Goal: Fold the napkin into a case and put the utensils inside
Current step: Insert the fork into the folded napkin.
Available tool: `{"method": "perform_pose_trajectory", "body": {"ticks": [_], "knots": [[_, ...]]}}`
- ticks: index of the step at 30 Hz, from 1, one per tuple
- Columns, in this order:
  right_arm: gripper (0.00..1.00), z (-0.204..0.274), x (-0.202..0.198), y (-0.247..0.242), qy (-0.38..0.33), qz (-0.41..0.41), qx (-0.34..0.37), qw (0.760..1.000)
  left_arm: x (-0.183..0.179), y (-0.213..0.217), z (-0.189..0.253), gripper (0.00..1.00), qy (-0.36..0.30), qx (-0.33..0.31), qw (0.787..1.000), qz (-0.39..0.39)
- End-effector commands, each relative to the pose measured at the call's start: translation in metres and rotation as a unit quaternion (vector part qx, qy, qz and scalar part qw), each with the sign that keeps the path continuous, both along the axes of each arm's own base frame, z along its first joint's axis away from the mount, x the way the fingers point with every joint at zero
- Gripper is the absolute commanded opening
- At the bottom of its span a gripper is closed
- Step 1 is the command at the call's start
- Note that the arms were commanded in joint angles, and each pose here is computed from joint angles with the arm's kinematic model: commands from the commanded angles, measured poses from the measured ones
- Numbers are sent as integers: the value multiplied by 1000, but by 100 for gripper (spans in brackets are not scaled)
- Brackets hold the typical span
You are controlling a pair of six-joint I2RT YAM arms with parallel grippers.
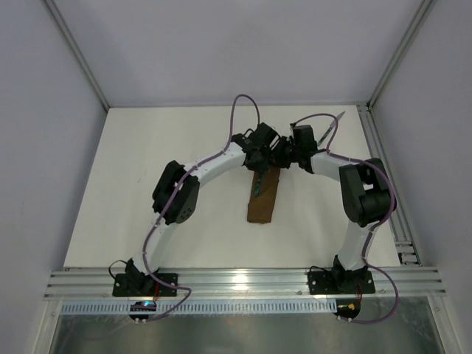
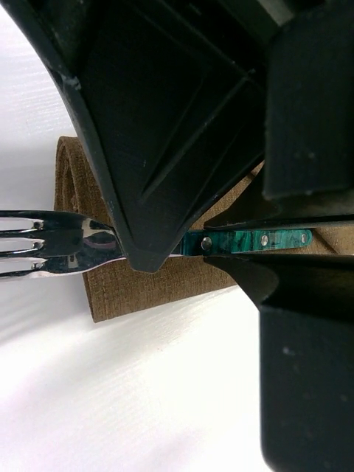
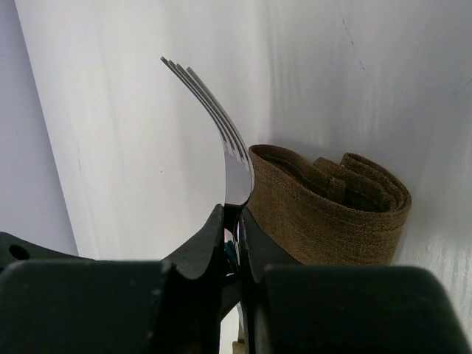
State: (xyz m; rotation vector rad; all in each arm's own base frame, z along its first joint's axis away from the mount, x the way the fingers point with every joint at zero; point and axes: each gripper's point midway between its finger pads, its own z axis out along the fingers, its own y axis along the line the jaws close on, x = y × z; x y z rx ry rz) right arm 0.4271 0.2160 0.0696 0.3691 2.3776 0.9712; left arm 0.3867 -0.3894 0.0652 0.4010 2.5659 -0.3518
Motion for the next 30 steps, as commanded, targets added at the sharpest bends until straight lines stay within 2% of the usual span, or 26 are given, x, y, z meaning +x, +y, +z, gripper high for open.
{"method": "perform_pose_trajectory", "body": {"ticks": [1, 3, 5, 6, 7, 11, 12, 13, 20, 22, 24, 25, 28, 30], "knots": [[4, 8, 8, 9, -35, 21, 12, 999, 10, -11, 35, 0, -36, -34, 999, -15], [4, 9, 9, 10, -43, 24, 13, 999, 10, -9, 35, 0, -32, -32, 999, -22], [4, 8, 11, 10, -54, 28, 10, 998, 9, -9, 35, 10, -32, -30, 999, -32], [4, 8, 10, 10, -59, 30, 10, 998, 7, -9, 36, 22, -30, -30, 998, -38], [4, 8, 11, 10, -68, 30, 13, 997, 6, -8, 36, 28, -30, -26, 998, -47], [4, 13, 14, 10, -101, 35, 20, 994, 3, -8, 38, 35, -30, -28, 997, -67], [4, 14, 16, 9, -110, 35, 21, 993, 3, -8, 38, 42, -30, -28, 997, -70], [4, 15, 17, 9, -116, 38, 22, 992, -1, -12, 40, 44, -23, -35, 996, -82], [4, 8, 11, 2, -107, 33, 19, 994, -13, 1, 55, 44, -10, -32, 993, -116], [4, 21, 10, -2, -121, 29, 10, 992, -11, 11, 66, 44, -12, -38, 992, -116], [4, 26, 11, -13, -109, 20, -35, 993, -7, 29, 70, 43, -8, -42, 993, -106], [7, 28, 10, -12, -106, 23, -55, 993, -10, 32, 72, 41, 6, -56, 992, -111], [14, 28, 0, -18, -83, 7, -135, 987, 5, 59, 75, 27, 15, -76, 993, -84], [19, 27, -3, -28, -69, -18, -200, 977, 14, 77, 62, 22, 21, -72, 995, -60]]}}
